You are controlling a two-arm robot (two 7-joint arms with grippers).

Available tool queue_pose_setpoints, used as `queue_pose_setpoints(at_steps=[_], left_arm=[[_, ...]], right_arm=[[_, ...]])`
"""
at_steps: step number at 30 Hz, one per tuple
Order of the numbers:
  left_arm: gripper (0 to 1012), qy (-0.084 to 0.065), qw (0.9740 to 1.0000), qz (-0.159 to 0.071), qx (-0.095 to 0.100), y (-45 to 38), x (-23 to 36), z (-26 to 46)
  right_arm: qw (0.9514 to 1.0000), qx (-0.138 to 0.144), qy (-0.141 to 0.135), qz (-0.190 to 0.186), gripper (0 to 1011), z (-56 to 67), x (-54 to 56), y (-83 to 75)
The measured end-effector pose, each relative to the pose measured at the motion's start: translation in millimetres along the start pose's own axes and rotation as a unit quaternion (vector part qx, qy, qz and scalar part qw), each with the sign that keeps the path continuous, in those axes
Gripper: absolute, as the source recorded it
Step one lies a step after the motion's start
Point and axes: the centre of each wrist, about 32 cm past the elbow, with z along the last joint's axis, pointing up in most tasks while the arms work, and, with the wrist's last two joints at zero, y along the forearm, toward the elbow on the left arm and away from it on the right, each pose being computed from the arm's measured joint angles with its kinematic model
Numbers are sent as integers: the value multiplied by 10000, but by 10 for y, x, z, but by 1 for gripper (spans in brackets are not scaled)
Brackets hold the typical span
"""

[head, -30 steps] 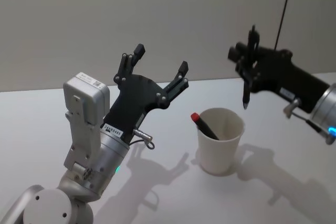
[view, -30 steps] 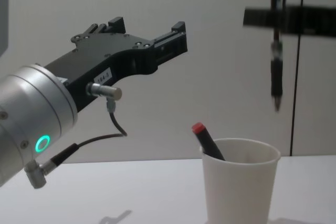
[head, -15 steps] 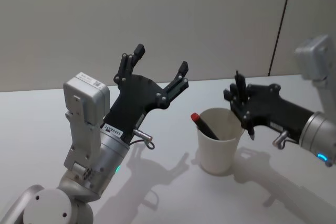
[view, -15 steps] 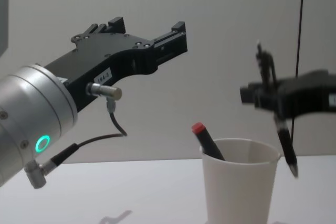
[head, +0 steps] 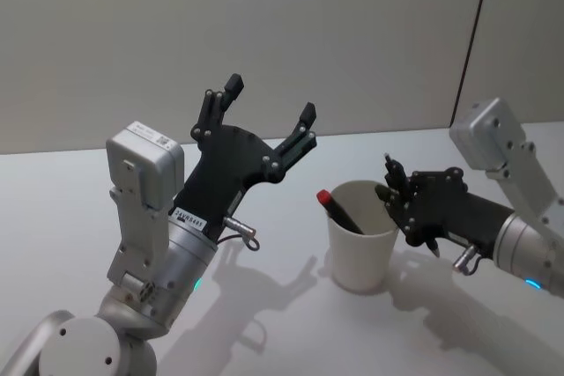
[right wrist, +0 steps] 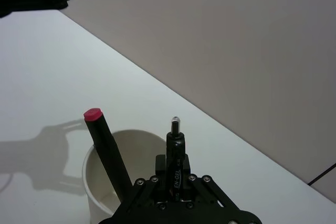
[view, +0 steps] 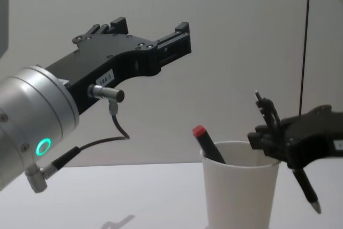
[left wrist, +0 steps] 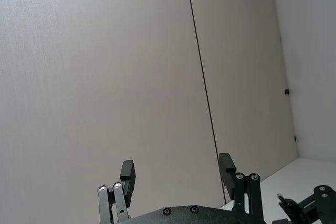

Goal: Place the pen into the pen holder.

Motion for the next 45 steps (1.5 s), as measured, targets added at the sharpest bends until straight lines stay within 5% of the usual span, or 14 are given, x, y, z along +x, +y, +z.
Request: queue_pose_setpoints(at_steps=[16, 29, 36, 45], left_arm=[[1001, 0, 10000, 0, 0, 0, 0, 0], [1001, 0, 10000, 0, 1, 0, 0, 0], [1001, 0, 10000, 0, 0, 0, 0, 0], [1001, 0, 10000, 0, 1, 0, 0, 0]], right_arm=[[9962, 785, -327, -196, 133, 420, 109, -178], [9814, 1854, -310, -385, 132, 901, 253, -368], [9800, 1948, -194, -363, 132, 943, 262, -378], [9871, 1586, -44, -226, 132, 793, 244, -272]])
